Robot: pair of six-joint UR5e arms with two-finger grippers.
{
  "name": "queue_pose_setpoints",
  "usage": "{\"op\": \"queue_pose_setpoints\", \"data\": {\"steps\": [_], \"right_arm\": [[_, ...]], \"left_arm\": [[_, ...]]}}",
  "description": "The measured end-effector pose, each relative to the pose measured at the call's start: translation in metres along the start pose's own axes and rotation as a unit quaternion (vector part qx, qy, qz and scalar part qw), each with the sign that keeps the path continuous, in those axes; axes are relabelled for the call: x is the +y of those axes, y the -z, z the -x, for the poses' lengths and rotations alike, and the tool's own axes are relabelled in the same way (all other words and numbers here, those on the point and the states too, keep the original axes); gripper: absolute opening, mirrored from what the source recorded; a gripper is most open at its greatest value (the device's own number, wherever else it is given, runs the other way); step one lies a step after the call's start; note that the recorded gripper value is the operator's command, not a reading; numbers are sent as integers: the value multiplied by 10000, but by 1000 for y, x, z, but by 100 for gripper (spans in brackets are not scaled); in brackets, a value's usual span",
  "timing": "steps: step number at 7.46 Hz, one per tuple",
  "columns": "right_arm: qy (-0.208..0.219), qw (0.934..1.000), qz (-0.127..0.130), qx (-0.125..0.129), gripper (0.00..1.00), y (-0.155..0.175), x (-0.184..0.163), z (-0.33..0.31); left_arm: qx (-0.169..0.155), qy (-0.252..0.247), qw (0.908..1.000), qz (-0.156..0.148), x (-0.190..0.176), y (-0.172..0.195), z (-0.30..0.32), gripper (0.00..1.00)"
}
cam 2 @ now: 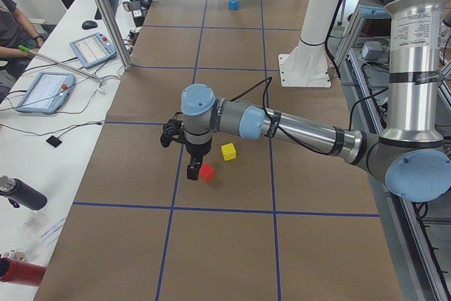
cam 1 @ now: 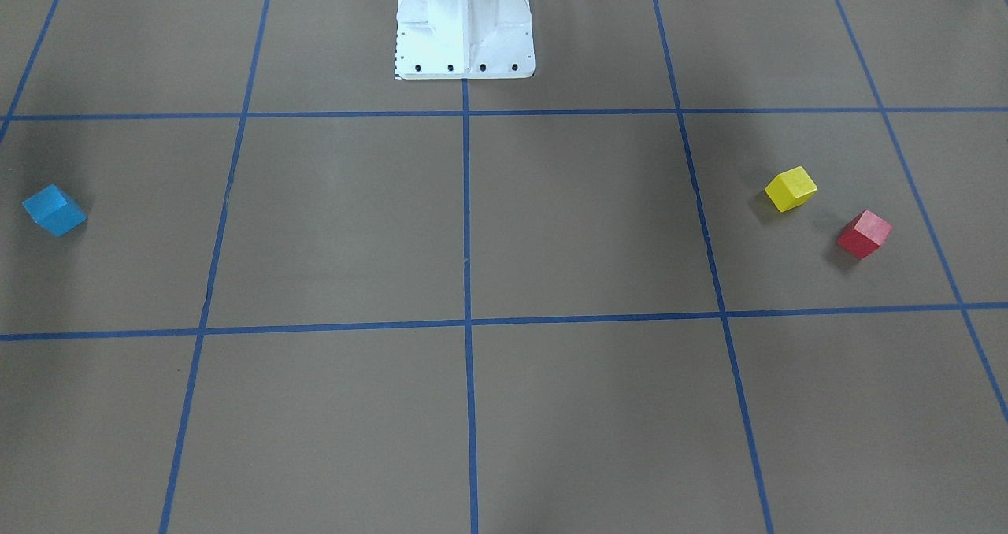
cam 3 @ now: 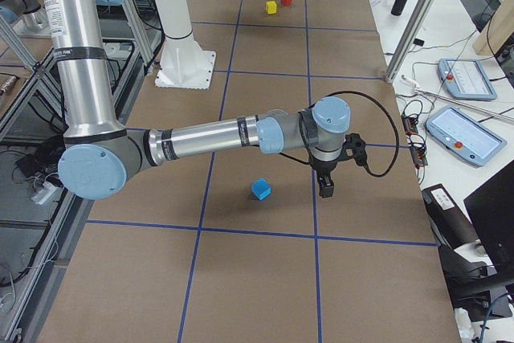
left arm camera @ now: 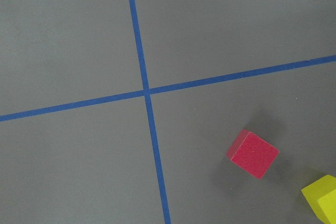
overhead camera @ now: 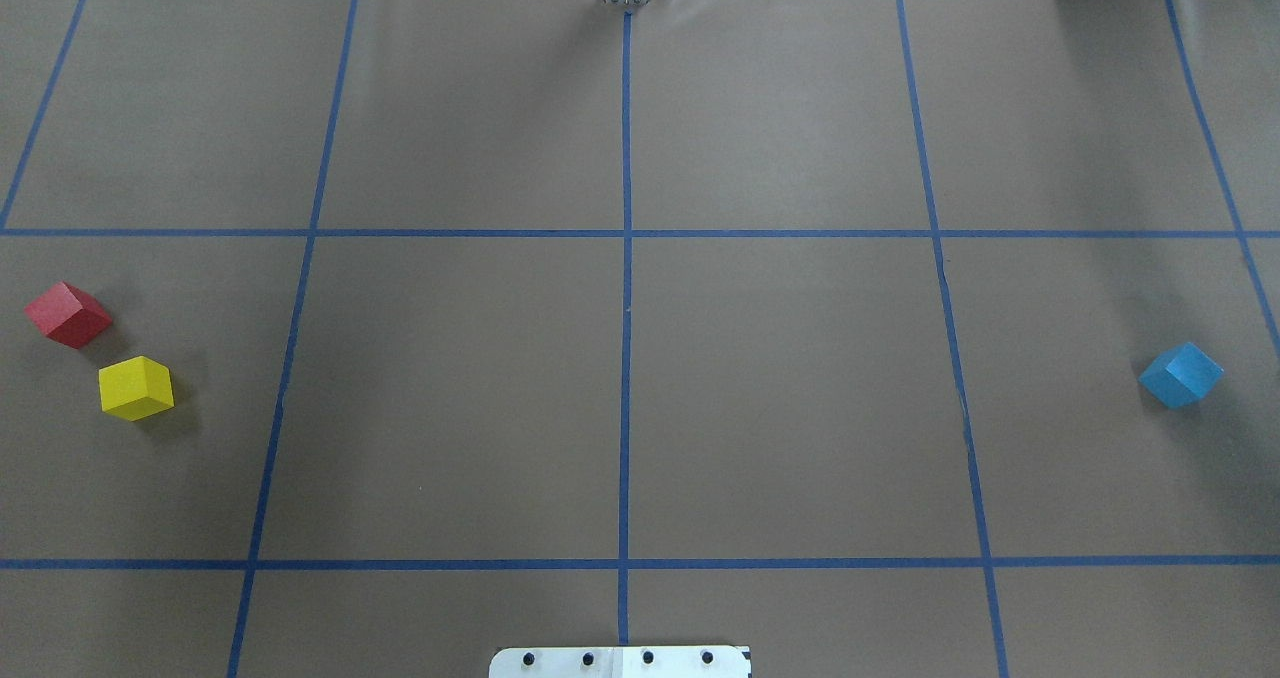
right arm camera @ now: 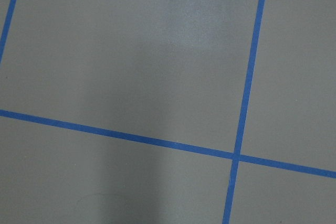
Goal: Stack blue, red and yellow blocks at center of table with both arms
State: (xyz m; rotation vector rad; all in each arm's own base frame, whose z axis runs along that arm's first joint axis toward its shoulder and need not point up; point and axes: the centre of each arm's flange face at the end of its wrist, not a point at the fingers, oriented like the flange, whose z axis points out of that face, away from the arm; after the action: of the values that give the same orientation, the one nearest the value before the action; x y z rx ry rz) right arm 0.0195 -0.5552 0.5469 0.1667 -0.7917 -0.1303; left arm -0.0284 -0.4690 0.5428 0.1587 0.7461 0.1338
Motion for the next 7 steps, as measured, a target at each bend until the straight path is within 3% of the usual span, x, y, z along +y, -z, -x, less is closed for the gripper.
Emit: {"op": "queue_pose_setpoints", "data": {"steps": [3,7], "right_arm": [[14,10000,-10,-41,100,1,2,2],[-3,9999,40,-126,100,-4,9,1]], "left_arm": [[72,15,10000,2,1,-1,-1,100],[486,-4,9988,-22,0,1,-10,100]]}}
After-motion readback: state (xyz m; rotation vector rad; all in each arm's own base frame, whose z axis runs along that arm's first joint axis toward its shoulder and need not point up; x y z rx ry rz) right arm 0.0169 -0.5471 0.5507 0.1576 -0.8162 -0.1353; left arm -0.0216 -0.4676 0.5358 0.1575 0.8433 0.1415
